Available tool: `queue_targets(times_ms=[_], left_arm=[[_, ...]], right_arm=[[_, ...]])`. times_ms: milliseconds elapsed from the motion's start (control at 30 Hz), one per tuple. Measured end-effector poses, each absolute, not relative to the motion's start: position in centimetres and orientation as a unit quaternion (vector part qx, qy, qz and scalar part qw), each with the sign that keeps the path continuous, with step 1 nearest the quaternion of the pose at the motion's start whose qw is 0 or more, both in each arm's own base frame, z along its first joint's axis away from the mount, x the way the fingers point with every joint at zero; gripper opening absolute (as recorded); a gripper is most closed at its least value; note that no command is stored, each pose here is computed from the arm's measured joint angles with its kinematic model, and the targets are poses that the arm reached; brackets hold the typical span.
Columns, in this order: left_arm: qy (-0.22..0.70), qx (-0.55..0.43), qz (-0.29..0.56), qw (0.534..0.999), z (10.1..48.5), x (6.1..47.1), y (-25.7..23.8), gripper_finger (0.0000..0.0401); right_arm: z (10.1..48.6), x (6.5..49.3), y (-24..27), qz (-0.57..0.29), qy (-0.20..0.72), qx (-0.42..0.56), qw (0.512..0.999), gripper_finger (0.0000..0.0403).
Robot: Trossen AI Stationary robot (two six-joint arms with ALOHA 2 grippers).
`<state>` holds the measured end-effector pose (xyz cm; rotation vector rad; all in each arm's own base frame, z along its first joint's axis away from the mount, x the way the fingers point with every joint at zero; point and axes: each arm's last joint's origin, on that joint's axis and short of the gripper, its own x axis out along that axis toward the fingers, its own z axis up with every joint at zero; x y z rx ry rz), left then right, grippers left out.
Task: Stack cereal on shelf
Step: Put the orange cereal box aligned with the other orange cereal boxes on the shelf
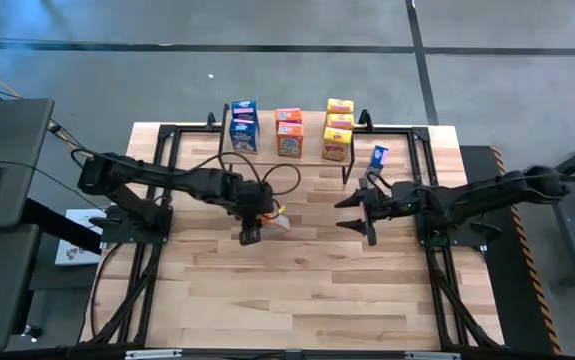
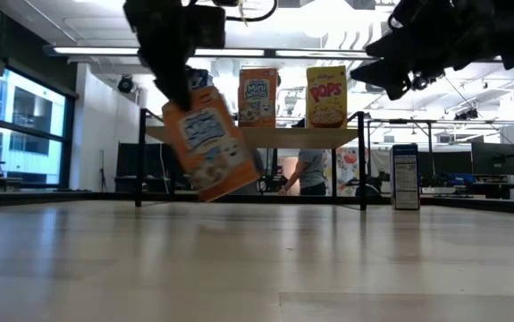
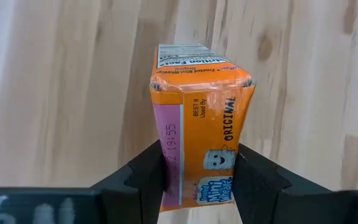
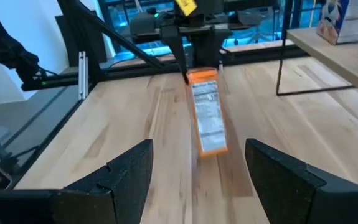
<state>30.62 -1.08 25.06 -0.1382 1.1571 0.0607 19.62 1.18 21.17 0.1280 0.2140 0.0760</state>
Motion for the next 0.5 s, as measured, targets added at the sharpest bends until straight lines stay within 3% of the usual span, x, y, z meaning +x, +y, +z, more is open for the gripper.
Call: queue_targets(times_ms=[500], left_arm=[[0.454, -0.001, -0.012, 0.891, 26.1, 32.4, -0.7, 0.015]], right_arm=[[20.3, 23.0, 1.9, 0.044, 0.065, 0.104, 0.991, 0.0248]])
